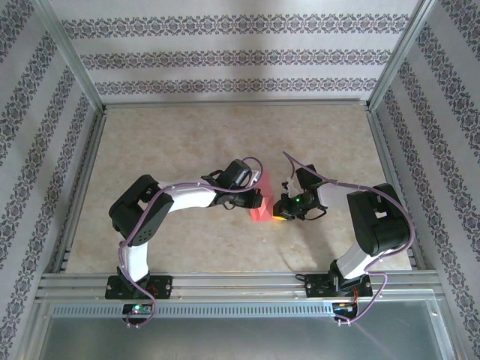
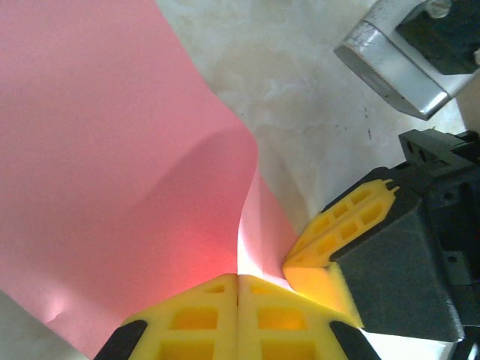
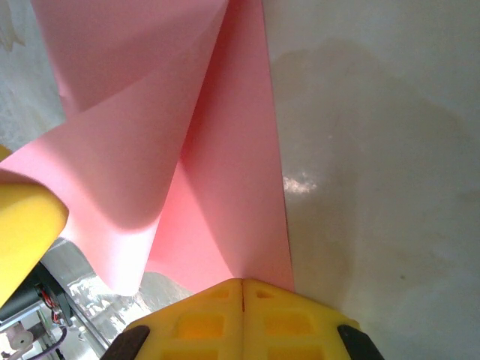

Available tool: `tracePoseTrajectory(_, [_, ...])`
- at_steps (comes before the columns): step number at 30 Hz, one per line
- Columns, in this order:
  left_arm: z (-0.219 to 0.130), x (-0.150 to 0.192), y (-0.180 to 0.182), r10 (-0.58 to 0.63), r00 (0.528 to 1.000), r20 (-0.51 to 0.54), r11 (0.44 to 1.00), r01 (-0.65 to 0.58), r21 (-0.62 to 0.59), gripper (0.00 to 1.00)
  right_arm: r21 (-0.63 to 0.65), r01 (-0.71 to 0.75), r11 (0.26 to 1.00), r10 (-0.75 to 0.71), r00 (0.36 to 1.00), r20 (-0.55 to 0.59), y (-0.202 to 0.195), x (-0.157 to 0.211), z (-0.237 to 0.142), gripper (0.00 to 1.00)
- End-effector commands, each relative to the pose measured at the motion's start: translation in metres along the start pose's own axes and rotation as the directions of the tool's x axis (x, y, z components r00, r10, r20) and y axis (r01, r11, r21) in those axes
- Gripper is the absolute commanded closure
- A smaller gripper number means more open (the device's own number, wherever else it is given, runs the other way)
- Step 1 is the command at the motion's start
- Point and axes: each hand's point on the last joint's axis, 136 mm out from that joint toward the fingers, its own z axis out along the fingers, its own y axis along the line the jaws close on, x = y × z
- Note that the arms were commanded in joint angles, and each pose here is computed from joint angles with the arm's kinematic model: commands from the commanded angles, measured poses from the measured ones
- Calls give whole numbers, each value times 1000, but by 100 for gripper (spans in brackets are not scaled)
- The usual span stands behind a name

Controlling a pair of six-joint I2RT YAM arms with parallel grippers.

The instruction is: Fold a paper plane with a square sheet of paper (fold left side to right side)

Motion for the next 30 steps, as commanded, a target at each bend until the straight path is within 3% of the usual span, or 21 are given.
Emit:
tracePoseTrajectory(1, [1,11,13,4,999,-43,1000,-5,-20,100,95,-21,995,25,999,-44,-20,14,6,100])
tracePoseTrajectory(30, [-9,11,36,8,998,-58,995,-13,-95,100,73,-9,997,15,997,-79,-13,14,10,100])
